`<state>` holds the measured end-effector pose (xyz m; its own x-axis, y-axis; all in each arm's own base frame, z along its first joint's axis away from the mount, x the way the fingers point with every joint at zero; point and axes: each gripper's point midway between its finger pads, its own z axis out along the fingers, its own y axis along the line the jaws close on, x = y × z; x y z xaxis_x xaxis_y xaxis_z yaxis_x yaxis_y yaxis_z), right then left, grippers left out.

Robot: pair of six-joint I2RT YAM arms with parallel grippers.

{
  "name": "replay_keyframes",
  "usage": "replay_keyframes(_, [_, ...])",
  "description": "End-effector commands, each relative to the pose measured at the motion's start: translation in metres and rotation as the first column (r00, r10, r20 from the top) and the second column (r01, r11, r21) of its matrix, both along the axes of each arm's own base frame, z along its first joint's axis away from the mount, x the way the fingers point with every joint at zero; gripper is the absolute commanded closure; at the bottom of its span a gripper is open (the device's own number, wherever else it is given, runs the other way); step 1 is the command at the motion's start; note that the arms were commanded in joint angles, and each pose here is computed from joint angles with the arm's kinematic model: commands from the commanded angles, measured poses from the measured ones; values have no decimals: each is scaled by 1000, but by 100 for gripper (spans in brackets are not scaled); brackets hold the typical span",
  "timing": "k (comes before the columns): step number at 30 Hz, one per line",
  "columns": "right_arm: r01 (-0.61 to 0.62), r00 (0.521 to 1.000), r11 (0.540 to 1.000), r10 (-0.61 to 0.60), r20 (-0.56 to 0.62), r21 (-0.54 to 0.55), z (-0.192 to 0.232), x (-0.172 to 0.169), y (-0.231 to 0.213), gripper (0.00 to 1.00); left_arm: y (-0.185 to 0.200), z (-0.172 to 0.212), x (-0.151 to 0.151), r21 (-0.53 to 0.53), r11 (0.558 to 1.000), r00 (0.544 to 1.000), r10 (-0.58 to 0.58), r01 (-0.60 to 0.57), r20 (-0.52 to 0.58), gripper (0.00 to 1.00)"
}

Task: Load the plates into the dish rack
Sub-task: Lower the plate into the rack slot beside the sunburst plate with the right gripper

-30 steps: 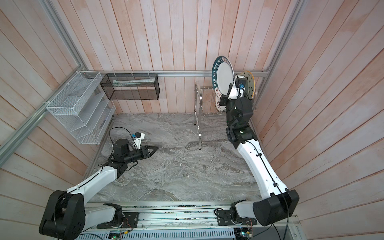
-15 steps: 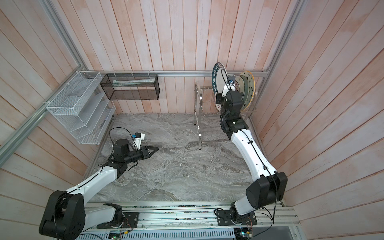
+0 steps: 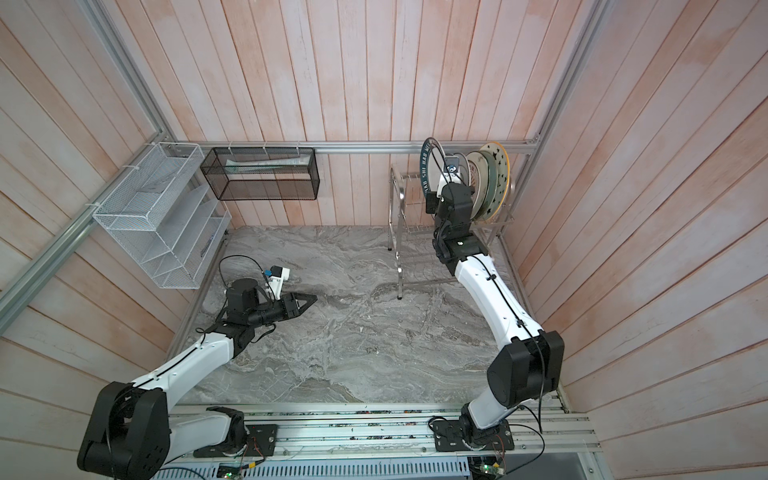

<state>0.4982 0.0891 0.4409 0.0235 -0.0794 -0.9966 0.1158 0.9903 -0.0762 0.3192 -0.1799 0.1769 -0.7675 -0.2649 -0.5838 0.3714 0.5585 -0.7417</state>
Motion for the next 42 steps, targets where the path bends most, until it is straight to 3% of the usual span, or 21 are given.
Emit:
replay_keyframes(1, [16,997,1000,-18,69,20,24,-3,0,100,-1,8,-1,12,1000,999,-14,14,44,60])
replay_keyframes(42, [7,1000,998,-6,-25,58,-6,-10,23,100,1,6,-4,25,1000,999,-9,7,47,60])
